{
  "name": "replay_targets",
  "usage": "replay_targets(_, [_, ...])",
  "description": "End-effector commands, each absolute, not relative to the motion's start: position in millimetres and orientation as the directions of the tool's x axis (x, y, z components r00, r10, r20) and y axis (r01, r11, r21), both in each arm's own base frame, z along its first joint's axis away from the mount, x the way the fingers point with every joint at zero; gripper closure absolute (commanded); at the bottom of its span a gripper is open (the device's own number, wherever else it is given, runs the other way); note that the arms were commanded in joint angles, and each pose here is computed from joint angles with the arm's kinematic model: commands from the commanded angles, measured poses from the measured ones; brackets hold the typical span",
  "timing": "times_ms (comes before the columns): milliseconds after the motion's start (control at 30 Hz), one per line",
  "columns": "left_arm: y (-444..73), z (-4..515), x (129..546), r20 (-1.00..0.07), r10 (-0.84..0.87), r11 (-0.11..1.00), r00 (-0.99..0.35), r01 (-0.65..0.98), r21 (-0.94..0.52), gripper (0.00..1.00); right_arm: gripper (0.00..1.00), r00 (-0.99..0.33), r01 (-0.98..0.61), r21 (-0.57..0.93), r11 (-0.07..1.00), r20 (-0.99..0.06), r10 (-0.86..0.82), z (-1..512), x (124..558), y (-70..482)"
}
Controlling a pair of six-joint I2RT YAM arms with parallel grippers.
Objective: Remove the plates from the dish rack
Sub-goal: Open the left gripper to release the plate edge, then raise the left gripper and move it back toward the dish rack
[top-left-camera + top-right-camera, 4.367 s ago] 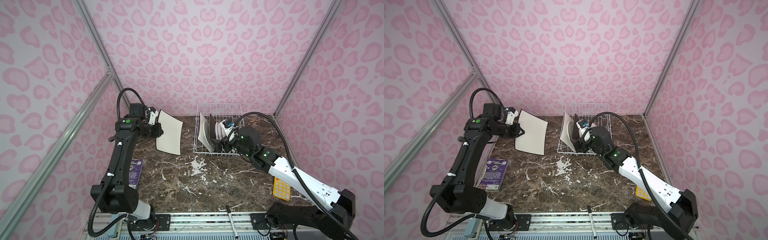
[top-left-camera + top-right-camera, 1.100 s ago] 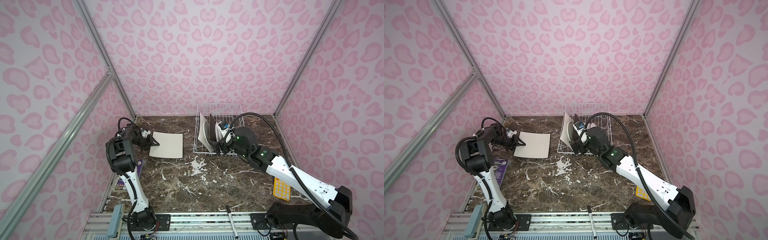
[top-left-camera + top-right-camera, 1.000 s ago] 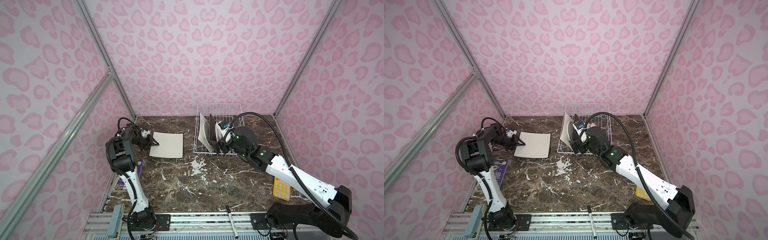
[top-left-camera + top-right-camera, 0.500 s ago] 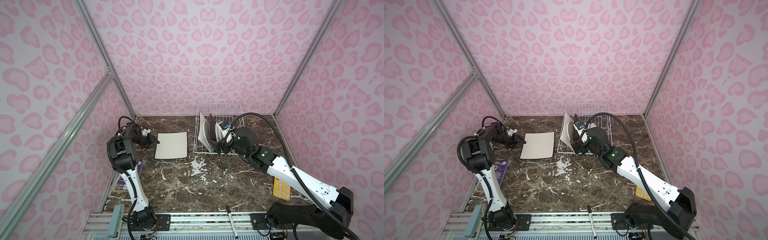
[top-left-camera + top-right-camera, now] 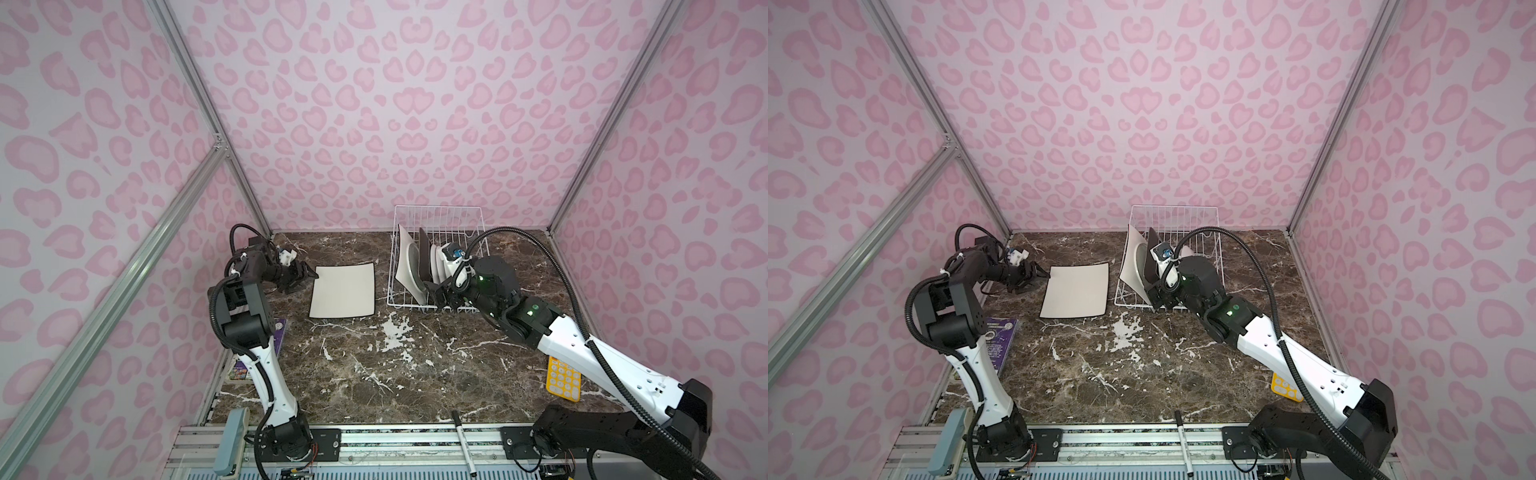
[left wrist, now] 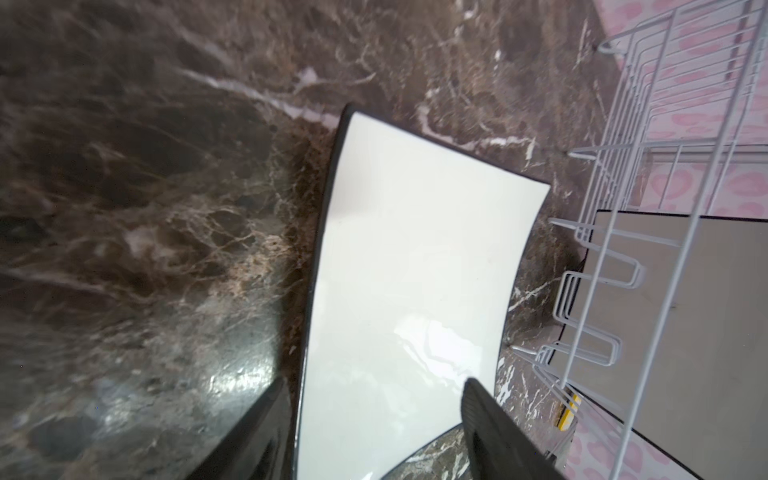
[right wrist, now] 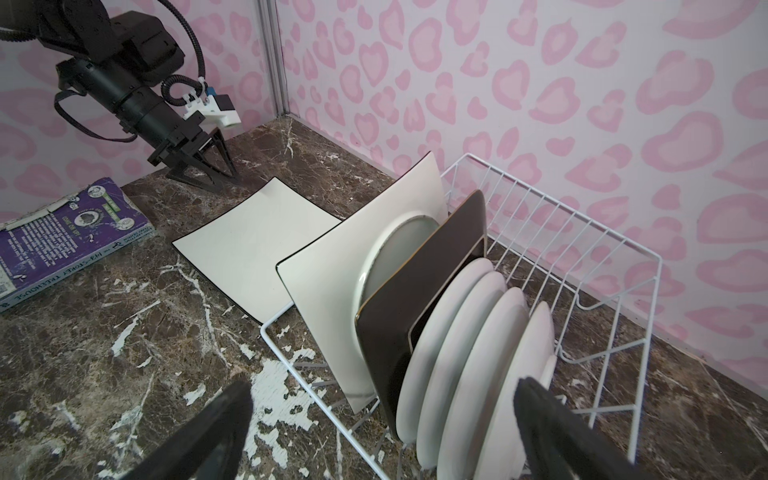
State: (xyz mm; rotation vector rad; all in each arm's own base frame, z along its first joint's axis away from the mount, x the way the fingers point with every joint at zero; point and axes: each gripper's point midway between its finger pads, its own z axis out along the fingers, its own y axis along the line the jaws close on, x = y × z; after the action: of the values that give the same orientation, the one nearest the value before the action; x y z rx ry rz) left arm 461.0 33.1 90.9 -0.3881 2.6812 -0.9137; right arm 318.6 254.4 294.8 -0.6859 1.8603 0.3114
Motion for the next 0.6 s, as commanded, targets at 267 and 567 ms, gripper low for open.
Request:
replay_targets(267, [16,206,462,-0.431,-0.357,0.795,-0.829,-0.027,-0.606,0.24,0.01,-0.266,-0.581,-0.090,0.809,-0.918,-0.293,291,319,254])
replay_targets(567, [-41,279,436,-0.584,-0.247,0.837,-0.773,0.132,-0.530,0.23,0.01,-0.287,-0.534,-0.082,0.842,-0.919,-0.271,289,327,249])
